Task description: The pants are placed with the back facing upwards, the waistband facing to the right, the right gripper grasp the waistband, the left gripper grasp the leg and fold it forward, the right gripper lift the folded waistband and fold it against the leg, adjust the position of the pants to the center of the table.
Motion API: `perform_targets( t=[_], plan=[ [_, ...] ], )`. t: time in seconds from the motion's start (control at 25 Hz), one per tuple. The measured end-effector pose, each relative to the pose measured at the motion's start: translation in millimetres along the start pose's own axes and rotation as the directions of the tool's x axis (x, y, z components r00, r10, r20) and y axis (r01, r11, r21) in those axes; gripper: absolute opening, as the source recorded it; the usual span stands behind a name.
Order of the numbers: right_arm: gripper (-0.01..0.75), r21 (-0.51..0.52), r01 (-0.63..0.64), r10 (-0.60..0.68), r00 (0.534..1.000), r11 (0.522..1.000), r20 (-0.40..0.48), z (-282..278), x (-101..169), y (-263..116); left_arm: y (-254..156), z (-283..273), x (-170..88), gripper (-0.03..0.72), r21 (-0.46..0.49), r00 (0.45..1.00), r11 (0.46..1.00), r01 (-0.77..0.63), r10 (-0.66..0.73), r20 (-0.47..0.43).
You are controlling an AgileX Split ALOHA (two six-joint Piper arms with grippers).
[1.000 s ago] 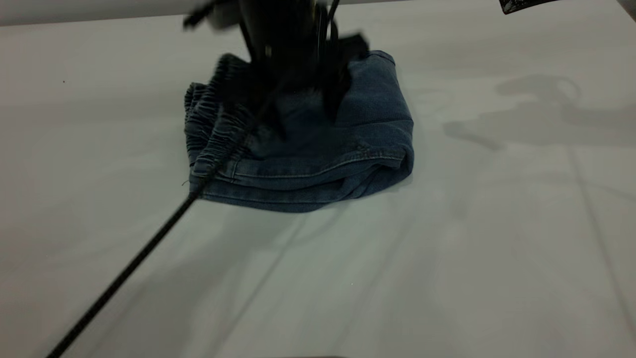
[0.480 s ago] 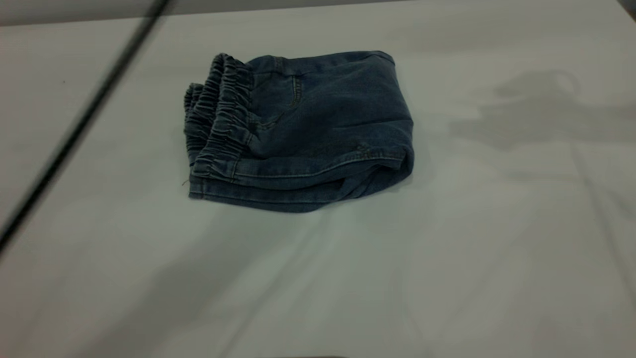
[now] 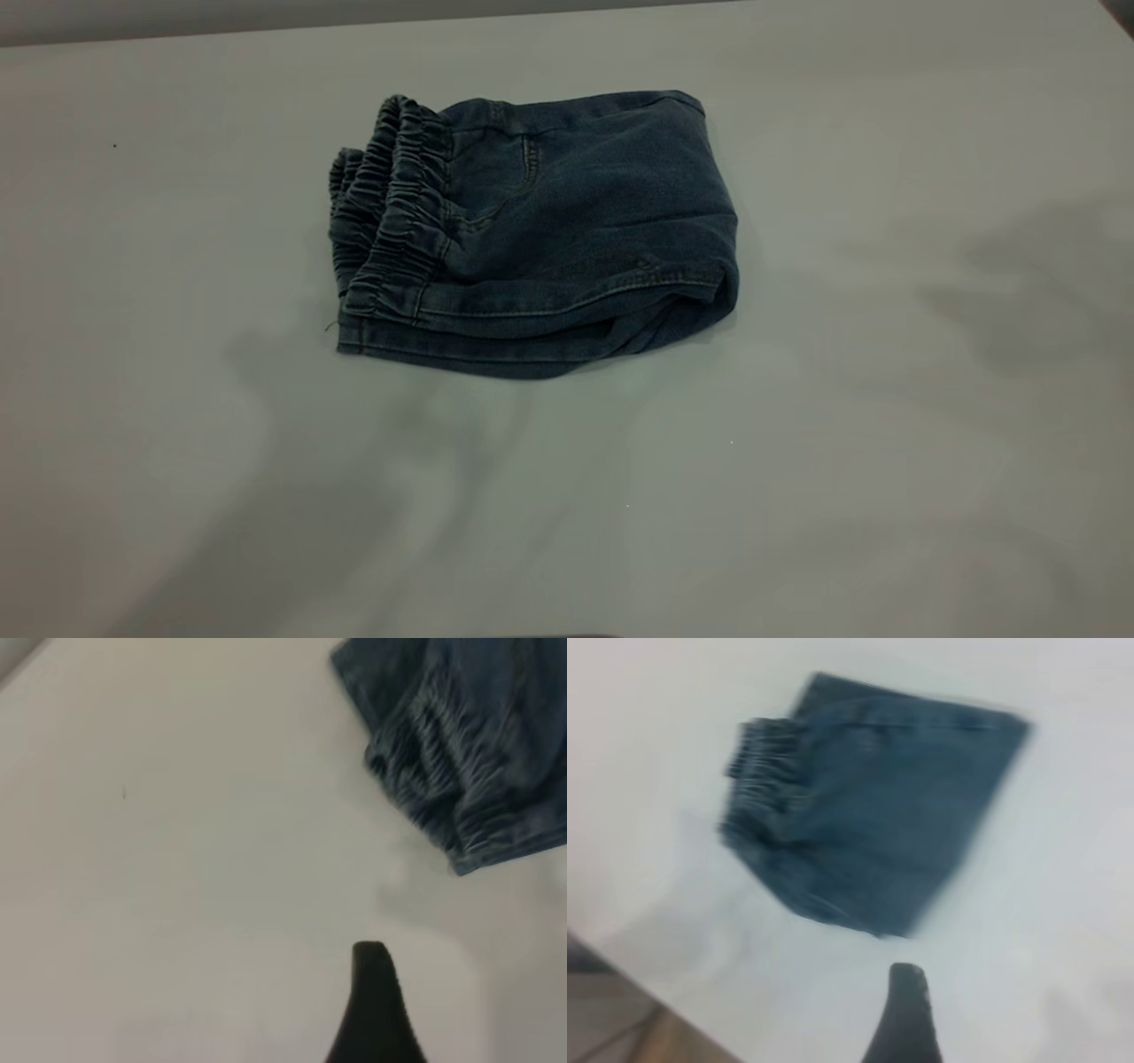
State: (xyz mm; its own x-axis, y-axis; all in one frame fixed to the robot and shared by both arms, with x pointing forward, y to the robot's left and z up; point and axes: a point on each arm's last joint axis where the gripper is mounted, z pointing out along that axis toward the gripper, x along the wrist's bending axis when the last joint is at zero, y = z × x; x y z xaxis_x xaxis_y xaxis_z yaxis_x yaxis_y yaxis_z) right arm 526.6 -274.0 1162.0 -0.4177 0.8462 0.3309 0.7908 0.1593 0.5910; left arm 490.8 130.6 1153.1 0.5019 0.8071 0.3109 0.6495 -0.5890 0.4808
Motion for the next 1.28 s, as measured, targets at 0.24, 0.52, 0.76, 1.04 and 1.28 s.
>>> perform_targets(
  t=[0.24, 0.52, 0.76, 1.04, 1.28],
  plan=[
    [0.512, -0.090, -0.004, 0.026, 0.970, 0.996, 0.242, -69.8, 32.9, -26.6, -24.4, -35.6, 1.1, 0.480, -0.069, 0.993, 0.997, -0.039, 0.047, 0.110],
    [0.512, -0.241, 0.050, 0.031, 0.946, 0.969, 0.322, -125.3, 78.6, -76.9, -76.9, -43.2, -6.5, 0.480, -0.037, 0.978, 0.998, -0.054, 0.061, 0.201],
    [0.512, -0.225, 0.045, 0.034, 0.941, 0.973, 0.336, -116.3, 91.3, -150.3, -132.5, -35.4, -12.8, 0.480, 0.029, 0.974, 0.998, -0.060, 0.052, 0.221],
    [0.512, -0.227, 0.038, 0.046, 0.933, 0.973, 0.356, -91.7, 94.0, -228.0, -198.2, -29.2, -20.7, 0.480, 0.060, 0.967, 0.998, -0.012, -0.003, 0.253],
    [0.512, -0.199, 0.010, 0.062, 0.934, 0.980, 0.352, -60.4, 84.8, -272.4, -237.9, -25.8, -27.4, 0.480, 0.004, 0.956, 1.000, 0.026, -0.026, 0.292]
  ],
)
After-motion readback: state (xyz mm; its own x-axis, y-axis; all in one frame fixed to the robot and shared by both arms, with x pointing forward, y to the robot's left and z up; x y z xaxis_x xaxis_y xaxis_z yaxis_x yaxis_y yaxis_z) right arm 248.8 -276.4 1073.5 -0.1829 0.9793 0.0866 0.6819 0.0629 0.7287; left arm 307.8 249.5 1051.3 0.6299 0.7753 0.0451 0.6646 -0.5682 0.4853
